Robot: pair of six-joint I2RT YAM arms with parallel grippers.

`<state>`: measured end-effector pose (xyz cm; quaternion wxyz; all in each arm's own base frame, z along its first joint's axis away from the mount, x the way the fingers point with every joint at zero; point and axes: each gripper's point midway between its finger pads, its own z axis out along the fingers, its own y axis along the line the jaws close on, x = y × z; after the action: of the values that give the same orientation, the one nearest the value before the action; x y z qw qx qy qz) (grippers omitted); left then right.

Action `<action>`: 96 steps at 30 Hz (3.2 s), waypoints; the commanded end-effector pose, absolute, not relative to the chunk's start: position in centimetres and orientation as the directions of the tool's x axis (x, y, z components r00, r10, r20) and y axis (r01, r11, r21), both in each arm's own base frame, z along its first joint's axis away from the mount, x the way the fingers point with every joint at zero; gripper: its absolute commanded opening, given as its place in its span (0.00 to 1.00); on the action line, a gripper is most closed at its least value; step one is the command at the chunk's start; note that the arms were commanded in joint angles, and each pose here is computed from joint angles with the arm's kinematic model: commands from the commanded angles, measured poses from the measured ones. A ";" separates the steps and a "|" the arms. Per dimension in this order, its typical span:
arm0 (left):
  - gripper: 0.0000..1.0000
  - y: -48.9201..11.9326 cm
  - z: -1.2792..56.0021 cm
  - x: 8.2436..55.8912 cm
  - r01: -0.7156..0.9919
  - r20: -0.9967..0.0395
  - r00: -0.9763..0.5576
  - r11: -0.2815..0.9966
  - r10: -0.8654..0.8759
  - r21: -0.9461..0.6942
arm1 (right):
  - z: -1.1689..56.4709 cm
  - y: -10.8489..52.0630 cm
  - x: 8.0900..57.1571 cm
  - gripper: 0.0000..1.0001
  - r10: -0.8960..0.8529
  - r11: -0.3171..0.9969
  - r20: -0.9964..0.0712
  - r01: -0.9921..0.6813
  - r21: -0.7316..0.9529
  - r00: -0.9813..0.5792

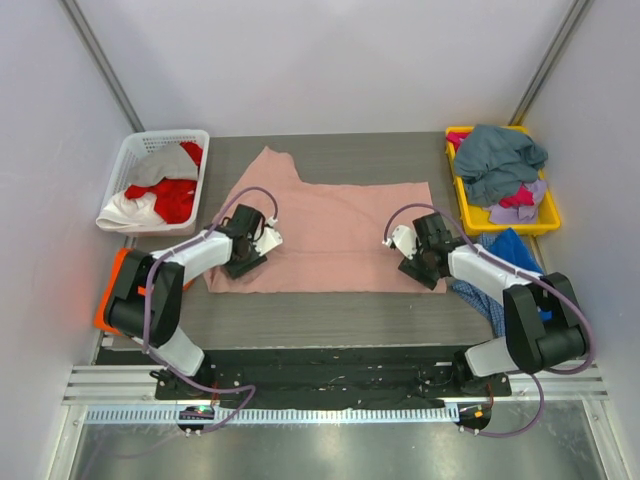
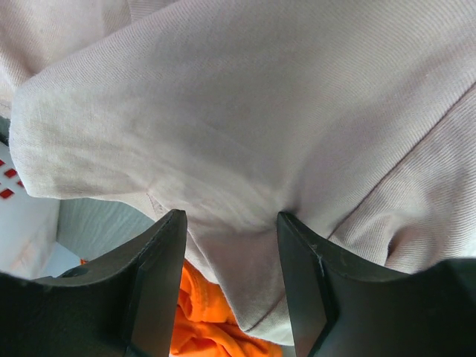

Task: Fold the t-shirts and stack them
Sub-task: Fold the flattened tshirt in 1/3 of the way, then grap the side of the flattened tshirt furthest away from the robot with both arms

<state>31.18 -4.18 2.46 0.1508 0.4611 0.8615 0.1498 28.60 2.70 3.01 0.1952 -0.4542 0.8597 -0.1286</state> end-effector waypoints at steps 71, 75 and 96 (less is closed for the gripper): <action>0.74 -11.5 13.9 65.5 0.361 -0.864 -0.411 0.922 0.291 0.140 | 13.9 5.3 48.8 0.64 -0.484 0.867 -0.708 -0.172 -0.467 -0.514; 0.74 -11.6 12.5 65.8 0.379 -0.850 -0.422 0.913 0.315 0.151 | 12.9 4.6 48.6 0.64 -0.475 0.870 -0.697 -0.166 -0.465 -0.536; 0.65 -10.5 7.5 66.5 0.409 -0.798 -0.476 0.896 0.370 0.171 | 10.4 4.8 46.8 0.64 -0.487 0.867 -0.662 -0.227 -0.443 -0.570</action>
<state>65.33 -11.23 5.13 0.4345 0.2253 0.8715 -0.0312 46.48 4.37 9.19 0.3913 -0.2136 0.8797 -0.1656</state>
